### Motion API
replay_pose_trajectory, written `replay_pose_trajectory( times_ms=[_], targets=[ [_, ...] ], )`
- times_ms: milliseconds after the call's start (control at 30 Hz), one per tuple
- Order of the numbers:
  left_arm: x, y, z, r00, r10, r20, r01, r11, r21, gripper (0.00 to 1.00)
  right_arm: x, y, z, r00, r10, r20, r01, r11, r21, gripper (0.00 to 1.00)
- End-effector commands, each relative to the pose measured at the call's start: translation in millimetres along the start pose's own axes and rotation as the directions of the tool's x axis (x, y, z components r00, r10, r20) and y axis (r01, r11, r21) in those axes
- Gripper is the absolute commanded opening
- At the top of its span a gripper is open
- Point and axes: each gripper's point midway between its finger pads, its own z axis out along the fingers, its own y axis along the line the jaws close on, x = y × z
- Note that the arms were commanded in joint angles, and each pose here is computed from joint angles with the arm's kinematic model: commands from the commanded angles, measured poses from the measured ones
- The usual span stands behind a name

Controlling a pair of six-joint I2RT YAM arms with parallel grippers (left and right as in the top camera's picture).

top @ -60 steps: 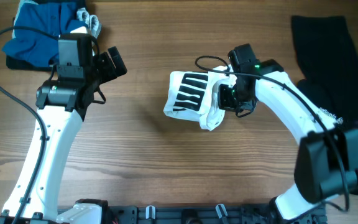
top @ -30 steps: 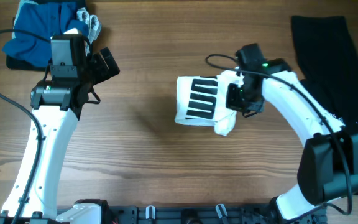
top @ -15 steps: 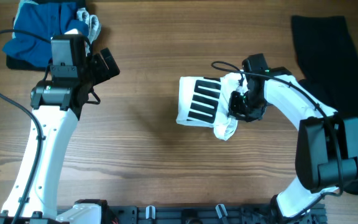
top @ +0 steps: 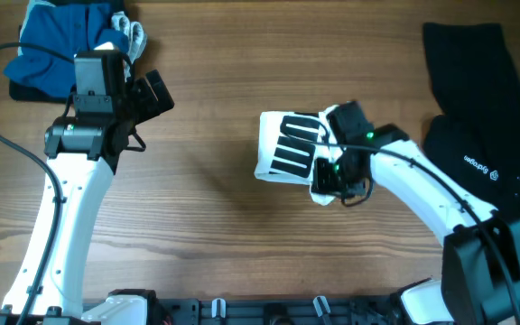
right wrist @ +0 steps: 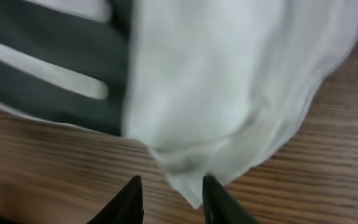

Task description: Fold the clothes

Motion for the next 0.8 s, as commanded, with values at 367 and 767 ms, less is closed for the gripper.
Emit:
replay_pose_trajectory(
  times_ms=[367,767],
  targets=[
    [-0.4,4.6,2.7,1.0,0.009,0.001,-0.009,1.0,-0.019,1.0,-15.5,-14.7,2.4,0.994,0.054,0.092,-0.06,0.996,0.066,0.04],
    [-0.2,4.5,2.7,1.0,0.009,0.001,-0.009,1.0,-0.019,1.0,7.9,-71.2,-40.0,0.971,0.23,0.063,-0.237,0.96,0.146,0.05]
  ],
)
